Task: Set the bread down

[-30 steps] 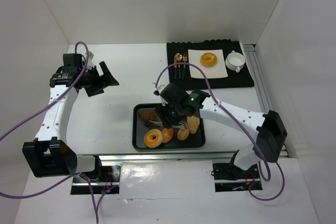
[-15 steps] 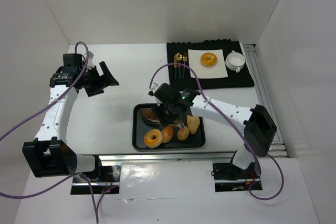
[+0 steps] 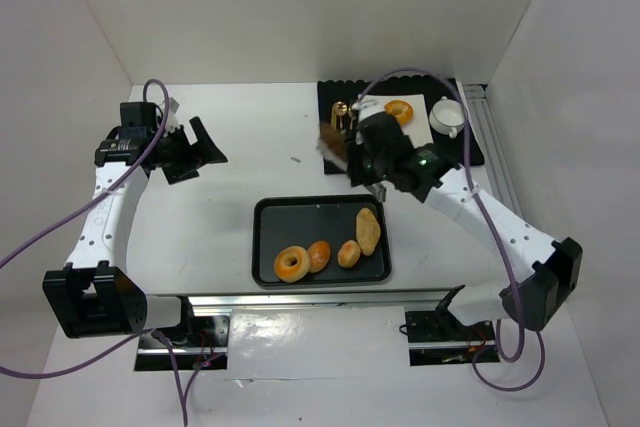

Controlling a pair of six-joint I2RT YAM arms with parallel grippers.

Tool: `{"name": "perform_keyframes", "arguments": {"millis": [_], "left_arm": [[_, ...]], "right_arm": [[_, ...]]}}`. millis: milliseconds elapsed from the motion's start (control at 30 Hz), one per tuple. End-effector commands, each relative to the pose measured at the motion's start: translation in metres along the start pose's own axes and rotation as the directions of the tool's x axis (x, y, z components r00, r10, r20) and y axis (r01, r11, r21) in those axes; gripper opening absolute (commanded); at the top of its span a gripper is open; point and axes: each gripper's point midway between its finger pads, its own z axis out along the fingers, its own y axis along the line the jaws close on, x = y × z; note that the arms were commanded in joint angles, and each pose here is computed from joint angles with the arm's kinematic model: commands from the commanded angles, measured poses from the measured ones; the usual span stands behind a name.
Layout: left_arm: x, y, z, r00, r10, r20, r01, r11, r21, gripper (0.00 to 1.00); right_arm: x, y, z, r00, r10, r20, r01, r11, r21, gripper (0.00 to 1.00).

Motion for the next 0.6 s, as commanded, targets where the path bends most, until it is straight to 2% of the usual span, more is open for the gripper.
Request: {"name": "perform_keyframes", "arguments": {"millis": [0, 33, 67, 167, 233, 367, 467, 567], "left_arm": [[-0.009, -0.008, -0.004, 1.0, -0.002, 0.028, 0.001, 1.0, 0.031, 1.0], [-0.01, -0.009, -0.001, 1.0, -0.003, 0.022, 0.002, 0.999, 0.042, 1.0], [-0.012, -0.012, -0.002, 1.0, 0.001, 0.026, -0.002, 0.999, 0.054, 1.0], [-0.011, -0.011, 0.001, 1.0, -0.003, 0.017, 0.002, 0.999, 0.05, 1.0], [-0.014, -0.013, -0.001, 1.0, 0.001, 0.026, -0.002, 0.999, 0.054, 1.0], [-0.014, -0.007, 0.005, 1.0, 0.002, 0.014, -0.003, 0.999, 0.035, 1.0], [-0.013, -0.005, 0.008, 1.0, -0.002, 0.004, 0.002, 1.0, 0.031, 1.0], [-0.014, -0.006, 0.012, 1.0, -0.006, -0.009, 0.007, 0.999, 0.035, 1.0]], "right_arm": [[-0.04, -0.082, -0.007, 0.96, 0.212, 0.181, -0.247, 0.948, 0.202, 0.46], [-0.042, -0.094, -0.002, 0.951, 0.24, 0.197, -0.278, 0.94, 0.198, 0.46], [-0.06, -0.103, -0.002, 0.927, 0.264, 0.265, -0.314, 0.934, 0.17, 0.46], [-0.072, -0.137, 0.026, 0.913, 0.304, 0.273, -0.359, 0.916, 0.18, 0.46], [-0.069, -0.148, 0.054, 0.924, 0.31, 0.226, -0.355, 0.914, 0.195, 0.46], [-0.089, -0.155, 0.084, 0.935, 0.286, 0.212, -0.324, 0.93, 0.173, 0.47], [-0.077, -0.166, 0.106, 0.939, 0.306, 0.156, -0.333, 0.922, 0.197, 0.47], [-0.076, -0.175, 0.117, 0.931, 0.324, 0.169, -0.354, 0.915, 0.193, 0.47]]}}
